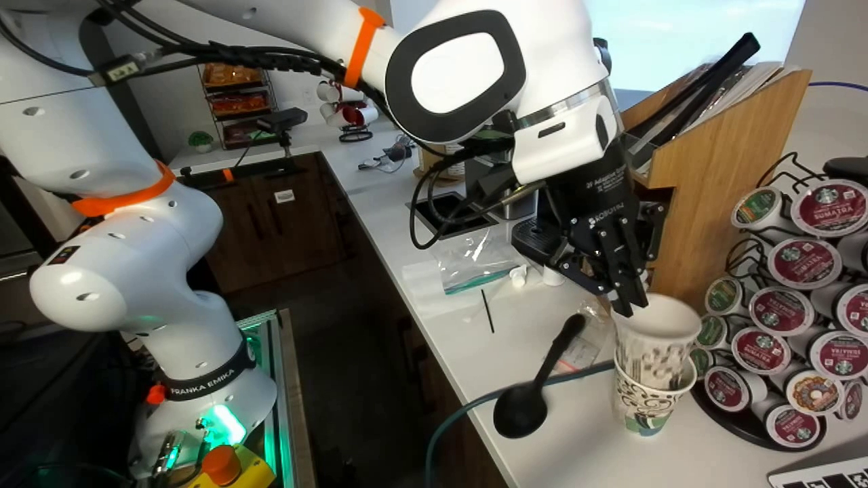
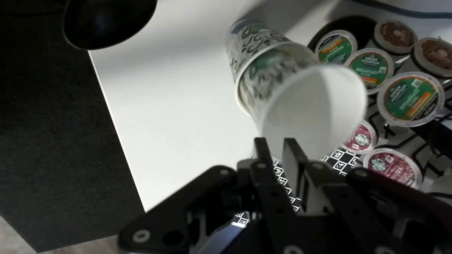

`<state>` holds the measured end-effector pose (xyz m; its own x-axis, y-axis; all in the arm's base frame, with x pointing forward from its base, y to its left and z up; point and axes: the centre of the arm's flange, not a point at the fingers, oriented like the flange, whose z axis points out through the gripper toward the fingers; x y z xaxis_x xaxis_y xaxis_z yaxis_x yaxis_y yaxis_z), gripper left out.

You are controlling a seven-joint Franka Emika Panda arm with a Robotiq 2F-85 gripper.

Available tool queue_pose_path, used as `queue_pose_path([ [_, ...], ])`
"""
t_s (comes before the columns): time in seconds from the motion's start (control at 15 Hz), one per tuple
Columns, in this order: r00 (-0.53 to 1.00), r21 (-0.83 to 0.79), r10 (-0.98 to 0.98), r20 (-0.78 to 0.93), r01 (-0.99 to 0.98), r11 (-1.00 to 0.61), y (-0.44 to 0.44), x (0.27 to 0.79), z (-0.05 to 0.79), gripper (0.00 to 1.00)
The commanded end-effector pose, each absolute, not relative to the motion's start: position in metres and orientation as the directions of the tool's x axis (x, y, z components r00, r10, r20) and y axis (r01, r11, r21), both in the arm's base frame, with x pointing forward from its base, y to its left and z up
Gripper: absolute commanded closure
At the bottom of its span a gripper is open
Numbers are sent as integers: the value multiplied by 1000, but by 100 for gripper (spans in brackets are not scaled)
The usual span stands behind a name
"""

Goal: Pick up the cup and stack it on the other cup on the right

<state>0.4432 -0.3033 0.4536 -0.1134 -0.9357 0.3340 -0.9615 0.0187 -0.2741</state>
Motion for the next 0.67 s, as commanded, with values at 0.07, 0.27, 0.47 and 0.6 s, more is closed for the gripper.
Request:
queue_pose_path([
  [0.07, -124, -271, -934, 336, -962, 30, -296, 437, 455, 42],
  [0.27, -58, -302, -943, 329, -952, -47, -286, 432, 471, 19],
  [0.47, 142, -249, -923, 358, -938, -241, -249, 421, 491, 0],
  [0.6, 90, -264, -923, 374, -944, -199, -265, 442, 484, 6],
])
